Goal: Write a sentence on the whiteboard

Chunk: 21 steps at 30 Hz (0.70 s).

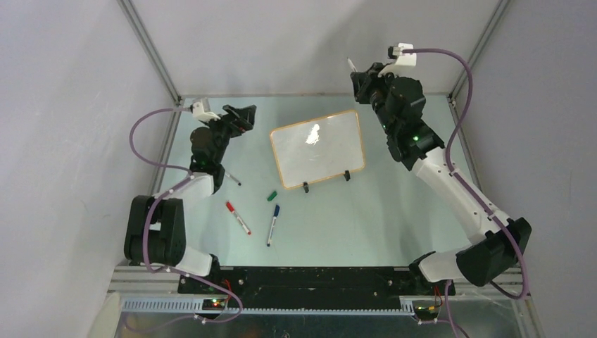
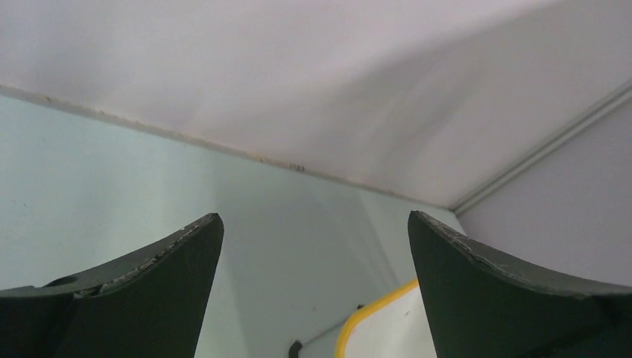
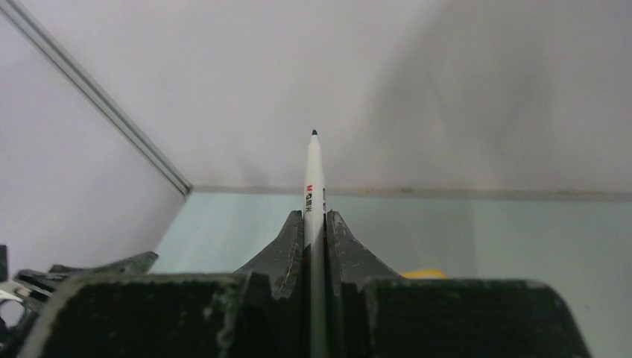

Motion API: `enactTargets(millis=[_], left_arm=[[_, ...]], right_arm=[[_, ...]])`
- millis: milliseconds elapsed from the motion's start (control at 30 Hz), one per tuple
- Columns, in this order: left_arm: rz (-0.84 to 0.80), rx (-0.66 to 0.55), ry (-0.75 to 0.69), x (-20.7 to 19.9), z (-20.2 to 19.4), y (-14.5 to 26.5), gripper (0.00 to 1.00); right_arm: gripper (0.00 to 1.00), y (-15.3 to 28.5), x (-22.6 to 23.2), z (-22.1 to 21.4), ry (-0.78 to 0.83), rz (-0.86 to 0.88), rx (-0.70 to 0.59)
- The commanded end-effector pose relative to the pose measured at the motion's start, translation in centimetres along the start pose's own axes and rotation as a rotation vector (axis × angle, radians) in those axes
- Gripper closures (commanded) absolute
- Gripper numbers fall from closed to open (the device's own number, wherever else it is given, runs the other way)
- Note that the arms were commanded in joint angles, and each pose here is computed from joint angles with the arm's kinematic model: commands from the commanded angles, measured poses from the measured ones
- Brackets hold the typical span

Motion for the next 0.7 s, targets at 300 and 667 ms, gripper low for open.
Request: enactTargets(millis=[300, 667], left_arm=[[-0.1, 0.185, 0.046, 0.3, -5.6, 0.9, 0.01], [-0.152, 0.24, -0.073, 0.2, -6.3, 2.8, 0.01]], right_arm=[[1.0, 0.9, -2.9, -4.2, 0.045, -0.013, 0.352], [1.0, 1.4, -3.1, -9.0, 0.082, -0.018, 0.484]])
Point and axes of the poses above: each gripper's point midway between its finger pads, its own y axis back along the fingers, its own x axis along the line the jaws close on, z = x × y, the point moved 9 cm from there along y, back along the fingers, and after that the axes turned 12 degrees about -y, right-handed, at the moved point
